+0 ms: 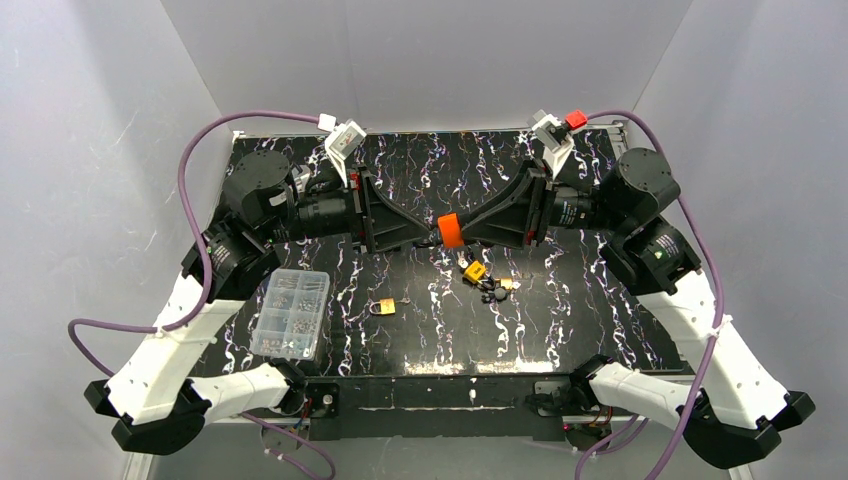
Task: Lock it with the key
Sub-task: Lock the lock.
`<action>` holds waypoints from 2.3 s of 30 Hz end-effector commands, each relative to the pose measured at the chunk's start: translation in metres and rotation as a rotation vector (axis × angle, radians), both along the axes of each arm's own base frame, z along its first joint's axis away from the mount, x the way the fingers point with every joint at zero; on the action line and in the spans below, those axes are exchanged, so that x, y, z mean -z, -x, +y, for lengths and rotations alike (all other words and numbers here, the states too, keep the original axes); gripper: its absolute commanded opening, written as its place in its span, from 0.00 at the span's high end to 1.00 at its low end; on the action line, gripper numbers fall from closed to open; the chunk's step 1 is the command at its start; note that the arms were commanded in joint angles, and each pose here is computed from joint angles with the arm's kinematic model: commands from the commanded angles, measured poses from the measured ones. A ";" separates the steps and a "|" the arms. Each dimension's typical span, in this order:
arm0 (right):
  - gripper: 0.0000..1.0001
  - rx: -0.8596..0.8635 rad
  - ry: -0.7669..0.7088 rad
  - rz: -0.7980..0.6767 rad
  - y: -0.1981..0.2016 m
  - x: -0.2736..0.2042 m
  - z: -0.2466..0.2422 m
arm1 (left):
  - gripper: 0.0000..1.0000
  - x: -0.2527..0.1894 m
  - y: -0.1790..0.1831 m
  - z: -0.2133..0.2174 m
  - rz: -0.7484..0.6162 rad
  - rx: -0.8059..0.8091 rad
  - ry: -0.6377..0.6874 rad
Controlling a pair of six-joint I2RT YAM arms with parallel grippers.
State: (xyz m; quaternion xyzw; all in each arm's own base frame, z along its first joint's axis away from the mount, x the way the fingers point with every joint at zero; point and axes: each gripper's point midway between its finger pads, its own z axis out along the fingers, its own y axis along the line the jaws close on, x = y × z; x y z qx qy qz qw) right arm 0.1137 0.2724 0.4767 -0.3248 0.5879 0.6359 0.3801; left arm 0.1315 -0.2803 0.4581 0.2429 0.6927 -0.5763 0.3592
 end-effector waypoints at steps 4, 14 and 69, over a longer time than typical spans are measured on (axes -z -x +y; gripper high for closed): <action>0.99 0.039 -0.090 -0.065 0.006 -0.027 -0.008 | 0.76 -0.006 0.006 0.004 -0.026 0.013 0.021; 0.99 0.070 -0.140 0.019 -0.002 -0.031 -0.005 | 0.76 -0.002 0.006 0.001 -0.012 0.027 0.026; 0.99 0.073 -0.118 0.065 0.004 0.004 0.016 | 1.00 -0.012 -0.015 -0.026 0.058 0.057 0.113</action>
